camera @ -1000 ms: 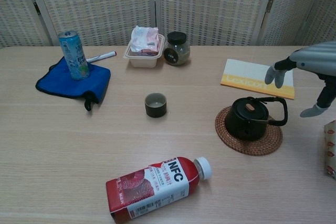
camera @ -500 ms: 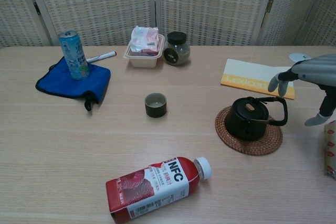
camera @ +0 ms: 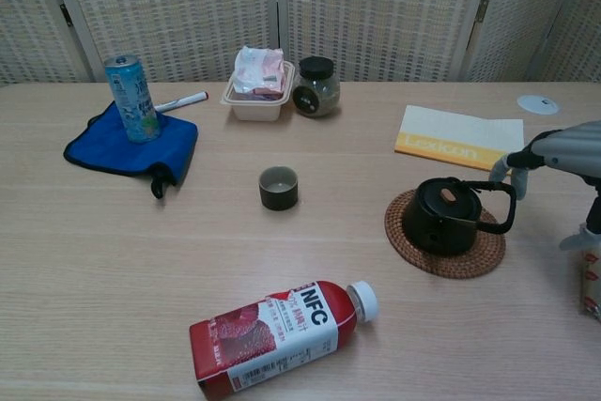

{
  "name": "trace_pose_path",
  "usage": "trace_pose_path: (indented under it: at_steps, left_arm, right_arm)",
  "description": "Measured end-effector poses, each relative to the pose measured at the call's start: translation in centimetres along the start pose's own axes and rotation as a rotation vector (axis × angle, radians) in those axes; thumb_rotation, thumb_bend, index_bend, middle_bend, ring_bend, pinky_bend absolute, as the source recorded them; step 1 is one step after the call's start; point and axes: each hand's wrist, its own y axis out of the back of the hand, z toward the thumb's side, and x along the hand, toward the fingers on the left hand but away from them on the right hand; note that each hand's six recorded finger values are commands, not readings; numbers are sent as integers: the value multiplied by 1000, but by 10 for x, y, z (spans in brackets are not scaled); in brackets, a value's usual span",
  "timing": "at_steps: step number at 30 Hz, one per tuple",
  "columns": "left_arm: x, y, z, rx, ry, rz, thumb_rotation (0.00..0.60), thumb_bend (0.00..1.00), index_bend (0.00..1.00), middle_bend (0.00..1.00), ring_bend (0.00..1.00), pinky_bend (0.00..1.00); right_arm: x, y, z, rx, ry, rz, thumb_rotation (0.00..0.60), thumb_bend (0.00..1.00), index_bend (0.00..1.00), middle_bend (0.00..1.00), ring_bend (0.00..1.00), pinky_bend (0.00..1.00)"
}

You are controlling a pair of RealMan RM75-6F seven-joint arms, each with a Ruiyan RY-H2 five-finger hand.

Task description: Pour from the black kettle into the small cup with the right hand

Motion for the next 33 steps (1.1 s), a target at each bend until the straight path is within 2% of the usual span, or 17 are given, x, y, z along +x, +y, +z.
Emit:
trace_pose_path:
  at_steps: [7,13,18,24,26,30,33]
  left_arm:
    - [0,0,-1,-4,-3,1,600,109,217,106,139,47]
    - [-3,2,-2,-6,2,8,600,109,216,107,139,47]
    - [-6,3,-4,-8,7,11,600,109,216,106,138,47]
    - [-9,5,-6,-15,12,14,600,109,216,106,139,47]
    - [-10,5,-6,-20,14,13,600,108,216,107,138,47]
    - [-12,6,-9,-28,23,11,600,109,216,107,139,47]
    - [-13,5,-10,-33,27,10,600,109,216,107,138,47]
  right_arm:
    - [13,0,-1,-5,-11,-24,600,0,217,335,140,83]
    - [25,27,4,4,-7,-126,600,0,217,331,141,83]
    - [32,44,27,42,64,-196,600,0,215,291,140,83]
    - [25,37,53,104,136,-178,600,0,148,209,100,78]
    - [22,34,60,122,150,-172,600,0,115,174,71,49]
    - [13,29,66,162,155,-158,600,0,46,112,9,2]
    - [8,27,65,173,141,-150,600,0,26,96,0,0]
